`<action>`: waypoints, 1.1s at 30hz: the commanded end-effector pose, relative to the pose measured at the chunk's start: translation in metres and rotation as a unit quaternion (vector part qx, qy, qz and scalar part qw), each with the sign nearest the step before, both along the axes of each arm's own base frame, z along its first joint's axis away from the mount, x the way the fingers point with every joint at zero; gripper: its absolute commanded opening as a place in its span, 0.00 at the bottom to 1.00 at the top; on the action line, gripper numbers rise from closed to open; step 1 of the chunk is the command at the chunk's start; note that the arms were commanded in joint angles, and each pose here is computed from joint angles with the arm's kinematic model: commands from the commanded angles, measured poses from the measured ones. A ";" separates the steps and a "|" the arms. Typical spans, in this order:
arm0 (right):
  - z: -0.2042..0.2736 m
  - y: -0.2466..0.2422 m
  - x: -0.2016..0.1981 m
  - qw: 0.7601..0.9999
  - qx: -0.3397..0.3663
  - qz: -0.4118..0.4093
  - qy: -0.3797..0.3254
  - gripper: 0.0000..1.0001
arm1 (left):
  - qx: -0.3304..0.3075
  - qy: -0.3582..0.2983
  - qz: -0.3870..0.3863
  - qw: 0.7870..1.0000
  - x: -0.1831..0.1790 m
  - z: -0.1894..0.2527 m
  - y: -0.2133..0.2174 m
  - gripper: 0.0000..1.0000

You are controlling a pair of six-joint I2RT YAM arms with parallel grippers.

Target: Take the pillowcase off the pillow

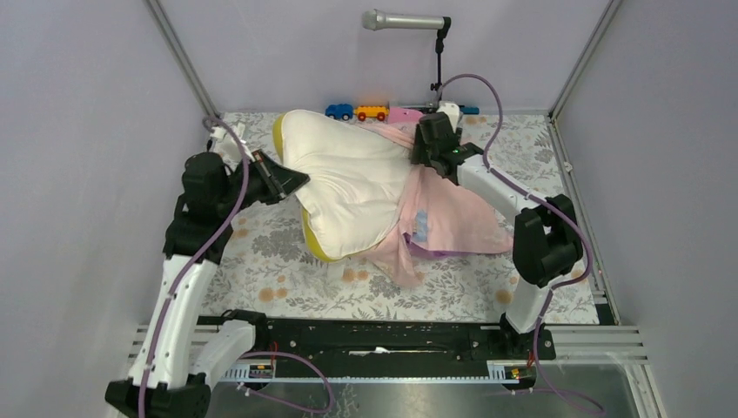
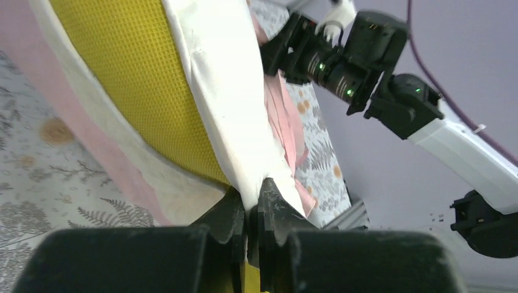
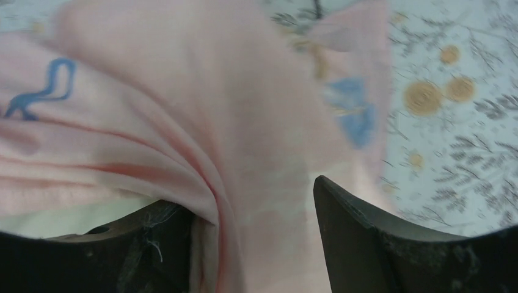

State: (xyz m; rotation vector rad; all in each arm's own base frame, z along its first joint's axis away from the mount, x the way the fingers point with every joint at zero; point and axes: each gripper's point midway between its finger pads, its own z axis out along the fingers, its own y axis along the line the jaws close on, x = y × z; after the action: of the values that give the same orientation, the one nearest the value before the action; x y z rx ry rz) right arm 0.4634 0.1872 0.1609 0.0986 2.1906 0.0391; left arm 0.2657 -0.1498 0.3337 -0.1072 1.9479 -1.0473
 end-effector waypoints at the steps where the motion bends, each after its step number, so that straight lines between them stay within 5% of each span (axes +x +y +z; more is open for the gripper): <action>1: 0.000 -0.074 -0.008 0.996 -0.003 -0.092 0.002 0.71 | 0.012 -0.154 0.082 0.985 -0.005 0.081 0.028 0.00; 6: 0.026 -0.098 -0.021 0.995 0.016 -0.099 -0.021 0.74 | 0.025 -0.104 0.127 0.986 0.015 0.057 0.040 0.00; 10: 0.049 -0.058 -0.042 0.997 0.076 0.002 -0.013 0.83 | 0.031 -0.073 0.117 0.990 0.029 0.038 0.035 0.00; 15: 0.058 -0.020 -0.072 0.997 0.032 0.071 -0.004 0.88 | 0.041 -0.021 0.084 0.995 0.046 0.004 0.024 0.00; 16: 0.056 -0.015 -0.076 0.996 0.031 0.079 0.002 0.88 | 0.048 -0.009 0.082 0.995 0.051 -0.003 0.024 0.08; 21: 0.041 0.003 -0.092 0.991 0.048 0.121 0.025 0.95 | 0.115 0.061 0.144 0.981 0.065 -0.034 0.047 0.94; 29: 0.017 0.041 -0.117 0.979 0.044 0.187 0.063 1.00 | 0.215 0.056 0.174 0.959 0.062 -0.046 0.027 0.99; 33: 0.008 0.061 -0.127 0.975 0.039 0.207 0.077 1.00 | 0.302 0.026 0.282 0.910 0.052 -0.033 0.038 0.99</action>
State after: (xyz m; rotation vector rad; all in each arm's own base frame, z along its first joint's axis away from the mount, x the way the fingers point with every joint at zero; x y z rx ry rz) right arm 0.3453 0.2254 0.1711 -0.2424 2.3209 0.3259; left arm 0.3127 -0.1353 0.2588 -0.2302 2.2216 -0.3522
